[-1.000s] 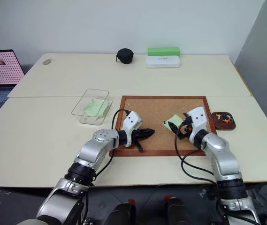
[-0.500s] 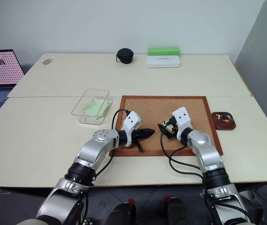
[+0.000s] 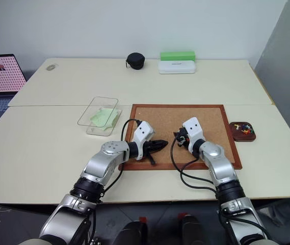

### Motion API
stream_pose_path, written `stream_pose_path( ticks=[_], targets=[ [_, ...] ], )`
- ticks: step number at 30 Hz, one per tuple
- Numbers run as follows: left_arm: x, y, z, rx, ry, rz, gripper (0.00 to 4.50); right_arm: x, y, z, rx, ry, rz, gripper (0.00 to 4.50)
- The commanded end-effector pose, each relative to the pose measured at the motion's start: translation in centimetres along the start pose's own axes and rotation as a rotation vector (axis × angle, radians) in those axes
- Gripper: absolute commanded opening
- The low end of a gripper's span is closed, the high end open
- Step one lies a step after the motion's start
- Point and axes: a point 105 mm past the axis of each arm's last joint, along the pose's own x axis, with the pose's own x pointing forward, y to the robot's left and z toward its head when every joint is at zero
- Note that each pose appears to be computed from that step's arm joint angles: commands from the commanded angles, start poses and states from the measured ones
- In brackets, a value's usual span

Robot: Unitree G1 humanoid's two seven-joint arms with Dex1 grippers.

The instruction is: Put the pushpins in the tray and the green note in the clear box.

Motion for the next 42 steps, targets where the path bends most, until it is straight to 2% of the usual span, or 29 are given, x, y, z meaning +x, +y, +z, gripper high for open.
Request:
stream_pose_path(
  ticks=[1,4,11,16,24,28,32,37,40,42],
  targets=[
    [-0.1,0.2,-2.0,-0.029,0.073,0.024,0.0,0.0,-0.6,1.0,-0.02,-0.028,-0.021,0.57],
    [0.0,0.2,-2.0,-0.028,0.072,0.024,0.0,0.0,-0.8,0.7,-0.022,-0.018,-0.028,0.03],
    [-0.1,0.0,-2.3,-0.031,0.075,0.018,0.0,-0.4,-0.7,1.6,-0.036,-0.053,-0.026,0.03],
    [-0.1,0.1,-2.3,-0.029,0.079,0.024,0.0,-1.6,-1.3,4.9,-0.058,-0.17,-0.04,0.03],
    [0.3,-0.5,-2.6,-0.02,0.092,-0.001,0.0,-1.9,-1.8,7.0,-0.048,-0.202,-0.066,0.03],
    [0.2,0.4,-0.9,-0.017,0.009,0.057,0.0,-2.1,-2.0,7.4,-0.022,-0.212,-0.08,0.03],
    [-0.1,0.4,1.8,-0.08,-0.13,0.062,0.0,-2.2,-2.3,7.9,0.088,-0.229,-0.106,0.03],
    [-1.6,1.1,5.9,-0.177,-0.332,0.092,0.9,-2.6,-2.5,9.7,0.36,-0.297,-0.096,0.0],
    [-2.1,1.5,7.3,-0.181,-0.372,0.11,1.46,-3.1,-3.2,10.1,0.44,-0.303,-0.104,0.0],
    [-2.2,1.6,7.2,-0.147,-0.365,0.131,1.93,-3.3,-3.9,9.8,0.457,-0.287,-0.127,0.0]
  ],
)
